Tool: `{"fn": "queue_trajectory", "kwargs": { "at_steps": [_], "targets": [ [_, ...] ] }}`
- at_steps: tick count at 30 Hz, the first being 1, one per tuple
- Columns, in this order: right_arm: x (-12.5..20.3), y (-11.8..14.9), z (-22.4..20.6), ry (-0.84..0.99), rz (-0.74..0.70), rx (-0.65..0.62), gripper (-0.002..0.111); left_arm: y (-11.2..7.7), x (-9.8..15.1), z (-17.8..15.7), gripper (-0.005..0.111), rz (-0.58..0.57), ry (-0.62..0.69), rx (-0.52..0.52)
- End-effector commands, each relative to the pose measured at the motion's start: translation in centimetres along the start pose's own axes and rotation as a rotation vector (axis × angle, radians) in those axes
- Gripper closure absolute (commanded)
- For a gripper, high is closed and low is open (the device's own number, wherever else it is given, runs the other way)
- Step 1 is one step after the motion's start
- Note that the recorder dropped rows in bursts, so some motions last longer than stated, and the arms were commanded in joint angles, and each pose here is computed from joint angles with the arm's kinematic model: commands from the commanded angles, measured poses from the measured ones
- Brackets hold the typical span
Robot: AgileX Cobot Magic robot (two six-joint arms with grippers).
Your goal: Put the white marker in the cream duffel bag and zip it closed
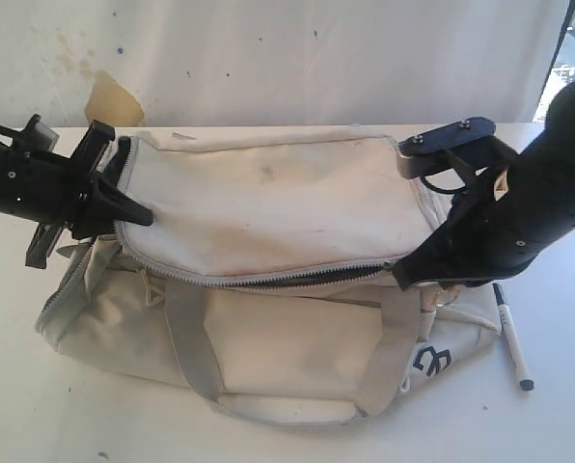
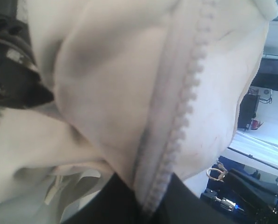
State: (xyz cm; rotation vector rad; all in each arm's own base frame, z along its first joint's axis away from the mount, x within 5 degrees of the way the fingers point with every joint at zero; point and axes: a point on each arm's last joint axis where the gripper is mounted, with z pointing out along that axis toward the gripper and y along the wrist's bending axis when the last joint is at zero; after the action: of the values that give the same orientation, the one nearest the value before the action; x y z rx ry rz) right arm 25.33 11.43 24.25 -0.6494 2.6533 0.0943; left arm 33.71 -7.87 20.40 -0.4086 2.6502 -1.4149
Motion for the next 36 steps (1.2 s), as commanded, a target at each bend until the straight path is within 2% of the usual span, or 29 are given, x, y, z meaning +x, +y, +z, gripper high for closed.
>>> {"fn": "queue_trajectory", "kwargs": {
  "at_steps": [1, 12, 22, 26, 31, 36],
  "targets": [
    [0.5, -1.8, 0.0, -0.014, 0.025, 0.047, 0.108, 0.0, -0.2, -0.2, 0.107, -0.007, -0.018, 0.01],
    [0.7, -4.6, -0.1, -0.033, 0.102, 0.1, 0.108, 0.1, 0.1, -0.2, 0.107, 0.003, 0.012, 0.006],
    [-1.0, -5.8, -0.3, -0.241, 0.152, 0.135, 0.108, 0.5, 0.4, -0.2, 0.107, 0.037, 0.04, -0.044],
    [-1.3, -6.3, 0.5, -0.259, 0.164, 0.141, 0.108, 0.7, 0.5, -0.2, 0.107, 0.05, 0.054, -0.062],
    [-1.4, -7.5, 1.2, -0.282, 0.212, 0.156, 0.108, 0.8, 0.6, -0.3, 0.107, 0.059, 0.07, -0.073],
    [-2.3, -8.3, 1.5, -0.401, 0.302, 0.162, 0.108, 0.8, 0.7, -0.3, 0.107, 0.059, 0.081, -0.069]
  ]
}}
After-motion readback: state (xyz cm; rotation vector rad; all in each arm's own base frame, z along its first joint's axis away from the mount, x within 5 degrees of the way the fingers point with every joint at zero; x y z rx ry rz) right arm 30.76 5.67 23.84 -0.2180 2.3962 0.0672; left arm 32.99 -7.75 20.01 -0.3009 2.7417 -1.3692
